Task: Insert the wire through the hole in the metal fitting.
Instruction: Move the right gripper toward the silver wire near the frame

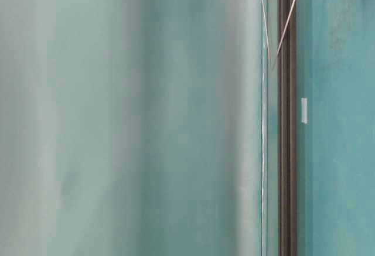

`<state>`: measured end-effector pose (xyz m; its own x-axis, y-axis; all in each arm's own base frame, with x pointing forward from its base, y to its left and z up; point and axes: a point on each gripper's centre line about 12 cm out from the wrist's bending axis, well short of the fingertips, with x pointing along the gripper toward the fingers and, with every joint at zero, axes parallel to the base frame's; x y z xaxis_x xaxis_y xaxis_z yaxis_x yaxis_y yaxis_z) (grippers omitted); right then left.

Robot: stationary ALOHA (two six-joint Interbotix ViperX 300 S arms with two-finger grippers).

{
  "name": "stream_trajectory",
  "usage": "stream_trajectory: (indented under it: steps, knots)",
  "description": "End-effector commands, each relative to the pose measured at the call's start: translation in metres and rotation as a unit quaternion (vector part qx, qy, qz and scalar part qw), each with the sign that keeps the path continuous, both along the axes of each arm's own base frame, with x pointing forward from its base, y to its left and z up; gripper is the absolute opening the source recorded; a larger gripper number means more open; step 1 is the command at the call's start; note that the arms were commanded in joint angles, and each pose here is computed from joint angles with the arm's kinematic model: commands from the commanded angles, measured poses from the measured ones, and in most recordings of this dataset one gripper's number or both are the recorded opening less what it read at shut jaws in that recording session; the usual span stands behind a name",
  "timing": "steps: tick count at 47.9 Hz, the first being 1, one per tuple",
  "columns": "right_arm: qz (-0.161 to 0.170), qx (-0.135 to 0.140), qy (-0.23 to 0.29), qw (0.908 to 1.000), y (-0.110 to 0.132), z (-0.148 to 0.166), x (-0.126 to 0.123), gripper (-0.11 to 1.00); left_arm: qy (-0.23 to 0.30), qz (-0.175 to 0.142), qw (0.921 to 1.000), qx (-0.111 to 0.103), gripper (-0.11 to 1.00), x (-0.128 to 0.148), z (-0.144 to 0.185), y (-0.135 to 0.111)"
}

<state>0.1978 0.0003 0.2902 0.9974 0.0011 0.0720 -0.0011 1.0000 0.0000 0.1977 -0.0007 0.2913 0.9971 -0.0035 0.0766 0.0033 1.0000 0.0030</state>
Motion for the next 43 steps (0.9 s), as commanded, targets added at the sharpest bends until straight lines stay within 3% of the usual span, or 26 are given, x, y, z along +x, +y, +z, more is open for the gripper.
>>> stream_trajectory:
  steps: [1,3,9,14,18,21,26,31,33,43]
  knots:
    - [-0.002,0.004,-0.008,1.0,-0.001,0.007,0.003,0.24,0.012,0.009,0.9996,-0.022,0.24,0.007,0.0,0.003]
    - [-0.002,0.006,-0.006,1.0,-0.001,0.007,0.005,0.22,0.022,0.009,0.9994,-0.024,0.22,0.01,-0.002,0.003]
    - [-0.007,0.015,0.006,0.9998,-0.003,0.005,0.013,0.01,0.045,0.01,0.9986,-0.025,0.0,0.019,-0.005,0.004]
    - [-0.013,0.022,0.015,0.9996,-0.006,0.004,0.019,-0.02,0.046,0.01,0.9986,-0.023,-0.06,0.024,-0.002,0.004]
    - [-0.014,0.027,0.024,0.9992,-0.007,0.0,0.023,-0.01,0.05,0.01,0.9985,-0.019,0.03,0.023,-0.005,0.004]
    - [-0.015,0.034,0.035,0.9987,-0.007,-0.005,0.025,0.06,0.057,0.012,0.9982,-0.018,0.13,0.023,-0.01,0.004]
    - [-0.015,0.045,0.054,0.9974,-0.007,-0.014,0.031,0.28,0.068,0.015,0.9974,-0.019,0.39,0.022,-0.02,0.006]
    - [-0.016,0.055,0.077,0.9953,-0.007,-0.024,0.04,0.59,0.075,0.023,0.9967,-0.02,0.71,0.025,-0.028,0.009]
    - [-0.016,0.059,0.088,0.9943,-0.007,-0.028,0.044,0.62,0.079,0.027,0.9963,-0.021,0.8,0.028,-0.033,0.011]
    - [-0.019,0.067,0.135,0.9884,-0.008,-0.046,0.07,0.61,0.122,0.032,0.9918,-0.019,0.84,0.049,-0.055,0.013]
